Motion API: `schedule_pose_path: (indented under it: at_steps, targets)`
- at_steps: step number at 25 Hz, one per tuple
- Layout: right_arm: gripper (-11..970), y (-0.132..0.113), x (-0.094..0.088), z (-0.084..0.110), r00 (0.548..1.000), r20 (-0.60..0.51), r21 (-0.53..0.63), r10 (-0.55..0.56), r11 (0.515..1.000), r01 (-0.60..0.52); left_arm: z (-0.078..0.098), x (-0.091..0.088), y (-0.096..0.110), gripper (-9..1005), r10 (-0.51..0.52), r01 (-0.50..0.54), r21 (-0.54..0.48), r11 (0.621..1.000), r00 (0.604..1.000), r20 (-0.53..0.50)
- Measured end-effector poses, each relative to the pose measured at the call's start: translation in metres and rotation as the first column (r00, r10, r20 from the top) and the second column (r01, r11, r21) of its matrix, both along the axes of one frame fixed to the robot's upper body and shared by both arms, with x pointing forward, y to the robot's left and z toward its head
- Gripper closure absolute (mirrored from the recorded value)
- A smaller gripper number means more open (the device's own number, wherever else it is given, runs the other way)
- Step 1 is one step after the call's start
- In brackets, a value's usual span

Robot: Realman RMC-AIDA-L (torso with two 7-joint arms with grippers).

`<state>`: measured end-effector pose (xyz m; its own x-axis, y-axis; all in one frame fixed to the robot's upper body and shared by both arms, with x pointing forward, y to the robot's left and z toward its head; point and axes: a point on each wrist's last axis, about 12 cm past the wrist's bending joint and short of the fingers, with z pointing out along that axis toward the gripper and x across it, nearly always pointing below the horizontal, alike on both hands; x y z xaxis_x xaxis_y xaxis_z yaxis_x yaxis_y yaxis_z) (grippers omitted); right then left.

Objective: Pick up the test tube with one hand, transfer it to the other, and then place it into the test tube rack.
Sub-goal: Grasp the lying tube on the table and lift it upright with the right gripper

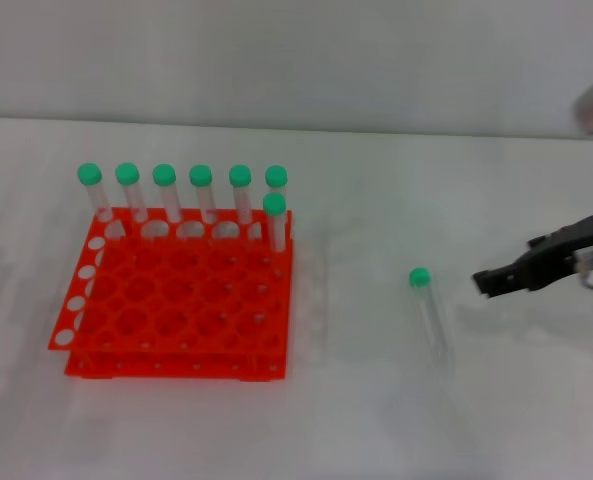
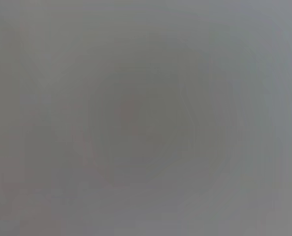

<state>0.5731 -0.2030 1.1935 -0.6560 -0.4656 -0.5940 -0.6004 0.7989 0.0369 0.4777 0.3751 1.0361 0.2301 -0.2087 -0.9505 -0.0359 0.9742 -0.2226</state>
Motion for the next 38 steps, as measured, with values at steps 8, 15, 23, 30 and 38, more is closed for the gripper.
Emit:
schedule_pose_path:
  at_steps: [8, 15, 23, 30, 38]
  targets:
    - [89, 0.039, -0.005, -0.001, 0.997, -0.034, -0.054, 0.063, 0.996, -0.065, 0.001, 0.002, -0.001, 148, -0.007, 0.007, 0.002, 1.000, 1.000, 0.001]
    - [89, 0.060, -0.003, -0.008, 0.994, -0.092, -0.094, 0.061, 0.993, -0.070, -0.001, -0.001, 0.000, 152, -0.006, 0.006, 0.002, 1.000, 1.000, -0.003]
    - [106, 0.077, 0.004, -0.023, 0.989, -0.132, -0.133, 0.066, 0.988, -0.084, -0.002, -0.002, -0.001, 156, -0.008, 0.008, 0.010, 1.000, 1.000, -0.009]
    - [161, 0.078, 0.012, -0.030, 0.991, -0.124, -0.167, 0.056, 0.983, -0.076, -0.002, -0.003, 0.000, 160, -0.008, 0.008, 0.011, 1.000, 1.000, -0.011]
    - [219, 0.083, 0.019, -0.039, 0.988, -0.146, -0.215, 0.057, 0.973, -0.087, -0.002, -0.002, -0.001, 164, -0.008, 0.009, 0.011, 1.000, 1.000, -0.011]
